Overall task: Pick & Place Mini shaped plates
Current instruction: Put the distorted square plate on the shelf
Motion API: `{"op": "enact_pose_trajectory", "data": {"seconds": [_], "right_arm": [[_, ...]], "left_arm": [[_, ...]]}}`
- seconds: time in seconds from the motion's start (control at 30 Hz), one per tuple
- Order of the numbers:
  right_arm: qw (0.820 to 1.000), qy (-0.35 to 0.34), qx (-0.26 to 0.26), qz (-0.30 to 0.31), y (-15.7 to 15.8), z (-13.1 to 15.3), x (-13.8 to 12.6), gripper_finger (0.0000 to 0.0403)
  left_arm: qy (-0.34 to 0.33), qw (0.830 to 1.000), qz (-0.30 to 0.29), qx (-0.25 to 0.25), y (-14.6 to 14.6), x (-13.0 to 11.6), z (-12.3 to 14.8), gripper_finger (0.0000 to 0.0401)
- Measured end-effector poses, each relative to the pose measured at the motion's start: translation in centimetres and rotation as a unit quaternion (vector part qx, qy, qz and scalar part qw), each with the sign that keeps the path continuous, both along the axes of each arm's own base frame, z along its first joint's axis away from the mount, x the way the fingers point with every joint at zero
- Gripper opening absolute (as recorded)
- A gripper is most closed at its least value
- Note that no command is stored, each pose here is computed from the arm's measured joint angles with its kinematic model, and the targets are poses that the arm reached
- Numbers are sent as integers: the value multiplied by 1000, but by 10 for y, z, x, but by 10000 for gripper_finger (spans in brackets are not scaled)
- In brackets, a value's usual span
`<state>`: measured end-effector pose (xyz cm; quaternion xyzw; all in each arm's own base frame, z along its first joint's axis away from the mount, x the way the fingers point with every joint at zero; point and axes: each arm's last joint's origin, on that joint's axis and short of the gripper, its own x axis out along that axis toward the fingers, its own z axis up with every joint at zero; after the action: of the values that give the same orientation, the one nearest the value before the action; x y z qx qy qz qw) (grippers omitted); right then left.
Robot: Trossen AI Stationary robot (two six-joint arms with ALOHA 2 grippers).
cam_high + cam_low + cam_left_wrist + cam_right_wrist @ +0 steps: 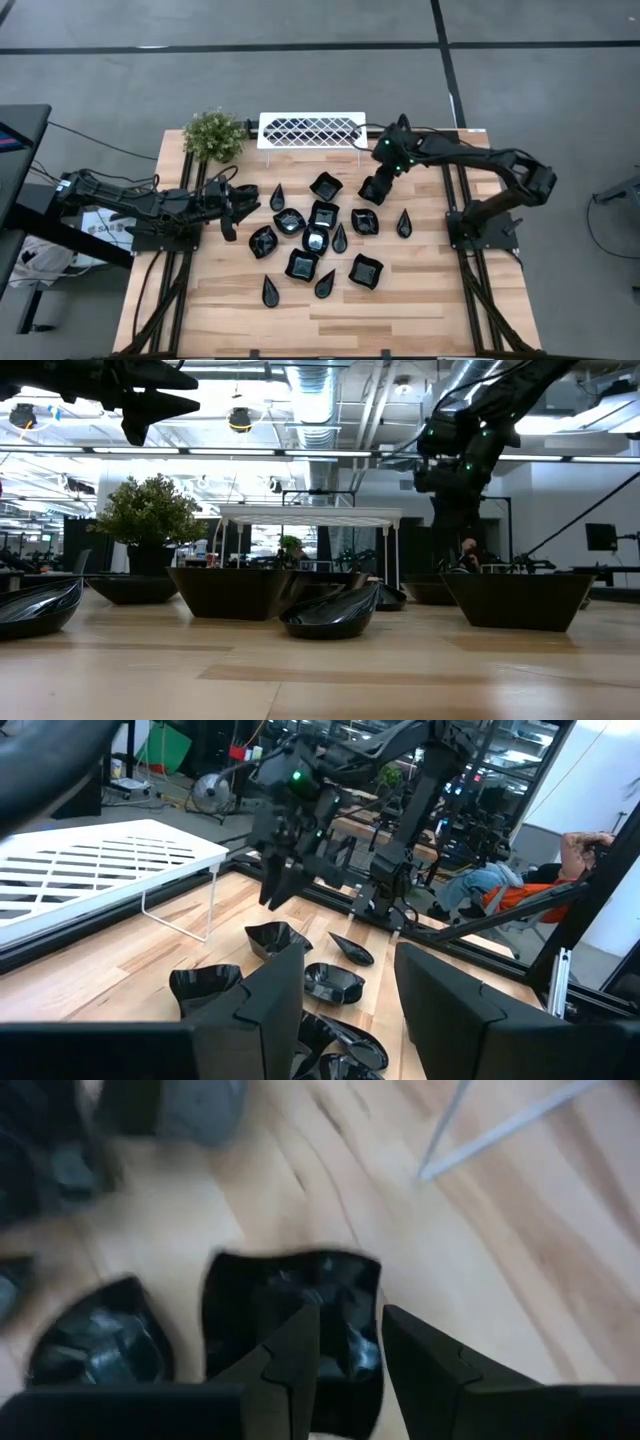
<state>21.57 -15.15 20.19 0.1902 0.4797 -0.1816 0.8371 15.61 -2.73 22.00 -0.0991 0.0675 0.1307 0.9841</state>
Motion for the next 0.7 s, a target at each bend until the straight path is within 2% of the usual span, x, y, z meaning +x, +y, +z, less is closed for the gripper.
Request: {"op": "enact_pose_trajectory", "data": {"seconds": [0.13,0.43,0.53,0.7], "right_arm": [[1000,13,10,-3,-3,-8,2,108],[1000,16,5,9,-2,-6,0,115],[1000,16,5,9,-2,-6,0,139],[1000,20,6,5,-1,-7,0,203]], "left_arm": [[-2,1000,0,-1,0,0,0,159],[-2,1000,0,-1,0,0,0,159],[-2,1000,0,-1,0,0,0,161],[-2,1000,0,-1,0,0,0,159]]}}
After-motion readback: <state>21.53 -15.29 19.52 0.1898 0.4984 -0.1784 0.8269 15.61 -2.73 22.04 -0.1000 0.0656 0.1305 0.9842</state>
